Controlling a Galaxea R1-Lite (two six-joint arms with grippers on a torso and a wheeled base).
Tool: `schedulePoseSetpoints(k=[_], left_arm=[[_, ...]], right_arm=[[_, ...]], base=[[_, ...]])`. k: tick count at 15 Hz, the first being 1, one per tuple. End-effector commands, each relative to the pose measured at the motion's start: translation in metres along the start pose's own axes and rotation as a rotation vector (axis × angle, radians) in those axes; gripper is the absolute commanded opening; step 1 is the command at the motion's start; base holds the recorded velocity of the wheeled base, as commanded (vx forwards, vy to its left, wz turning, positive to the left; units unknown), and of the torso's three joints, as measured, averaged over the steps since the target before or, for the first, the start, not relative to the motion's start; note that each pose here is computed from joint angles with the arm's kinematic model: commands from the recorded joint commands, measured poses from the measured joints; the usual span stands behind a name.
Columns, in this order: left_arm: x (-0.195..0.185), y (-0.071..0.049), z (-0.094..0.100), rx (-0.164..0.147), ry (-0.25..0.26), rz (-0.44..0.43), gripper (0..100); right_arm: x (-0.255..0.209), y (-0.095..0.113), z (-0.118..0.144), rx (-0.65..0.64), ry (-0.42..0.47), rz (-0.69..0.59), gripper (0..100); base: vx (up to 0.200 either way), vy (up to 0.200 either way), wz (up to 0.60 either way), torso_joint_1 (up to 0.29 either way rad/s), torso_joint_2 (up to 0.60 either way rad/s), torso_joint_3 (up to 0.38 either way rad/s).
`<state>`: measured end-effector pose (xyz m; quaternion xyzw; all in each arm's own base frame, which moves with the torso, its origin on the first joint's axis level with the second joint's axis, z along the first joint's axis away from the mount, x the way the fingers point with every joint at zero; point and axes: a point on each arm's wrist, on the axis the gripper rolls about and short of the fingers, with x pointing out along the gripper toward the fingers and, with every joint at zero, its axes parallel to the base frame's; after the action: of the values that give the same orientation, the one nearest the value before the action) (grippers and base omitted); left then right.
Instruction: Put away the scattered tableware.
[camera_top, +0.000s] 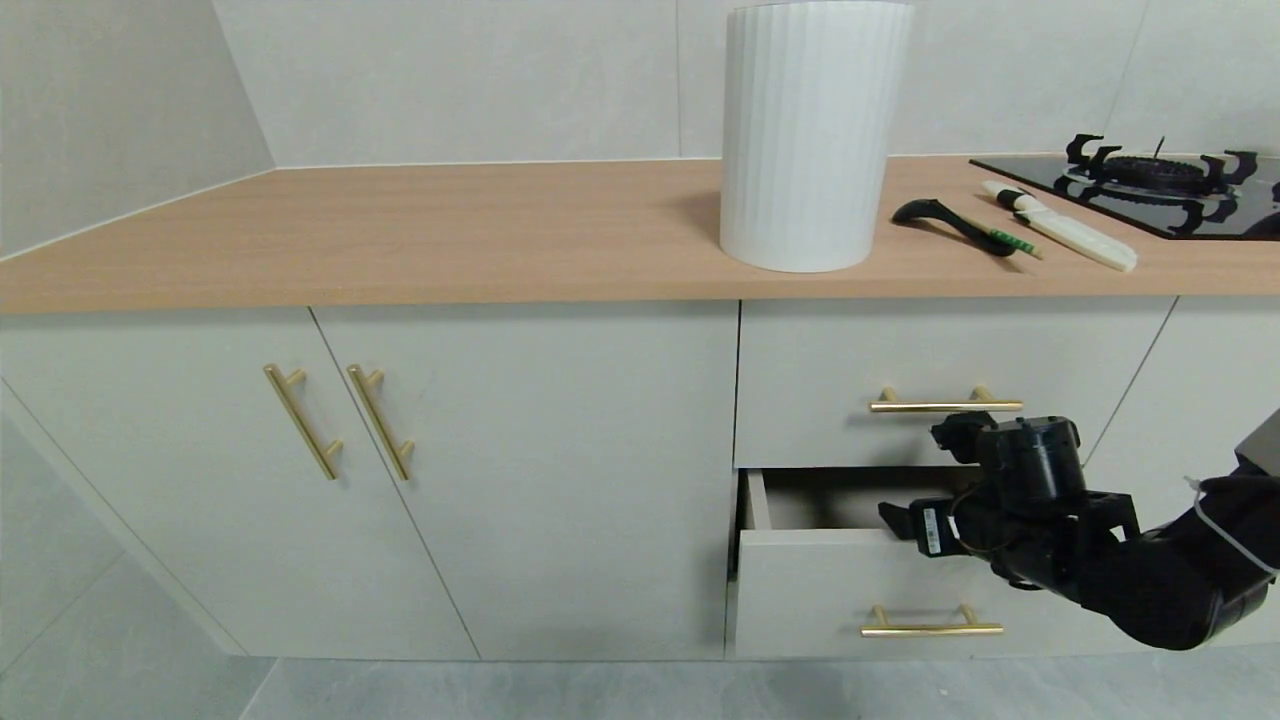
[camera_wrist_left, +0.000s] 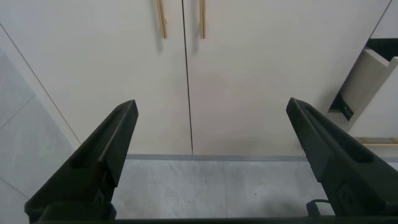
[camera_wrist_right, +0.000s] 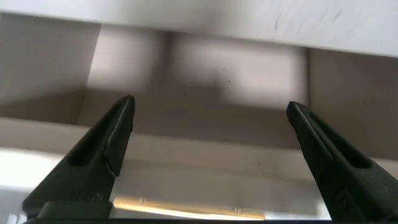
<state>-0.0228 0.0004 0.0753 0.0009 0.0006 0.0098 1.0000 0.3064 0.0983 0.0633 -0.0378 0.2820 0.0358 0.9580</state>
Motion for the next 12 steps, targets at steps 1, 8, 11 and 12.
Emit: schedulePoseSetpoints(k=[1, 8, 11, 12], left_arm=[[0.0, 0.0, 0.0, 0.0, 0.0, 0.0, 100], [0.0, 0.0, 0.0, 0.0, 0.0, 0.0, 100], [0.0, 0.0, 0.0, 0.0, 0.0, 0.0, 100], [0.0, 0.0, 0.0, 0.0, 0.0, 0.0, 100]], right_arm=[[-0.002, 0.0, 0.001, 0.0, -0.003, 0.001, 100], [-0.034, -0.005, 0.009, -0.025, 0.084, 0.03, 100], [-0.047, -0.007, 0.01, -0.045, 0.145, 0.049, 100], [-0.051, -0.007, 0.009, -0.056, 0.171, 0.05, 100]], base=[[0.0, 0.0, 0.0, 0.0, 0.0, 0.0], [0.0, 0.0, 0.0, 0.0, 0.0, 0.0], [0.0, 0.0, 0.0, 0.0, 0.0, 0.0], [0.0, 0.0, 0.0, 0.0, 0.0, 0.0]])
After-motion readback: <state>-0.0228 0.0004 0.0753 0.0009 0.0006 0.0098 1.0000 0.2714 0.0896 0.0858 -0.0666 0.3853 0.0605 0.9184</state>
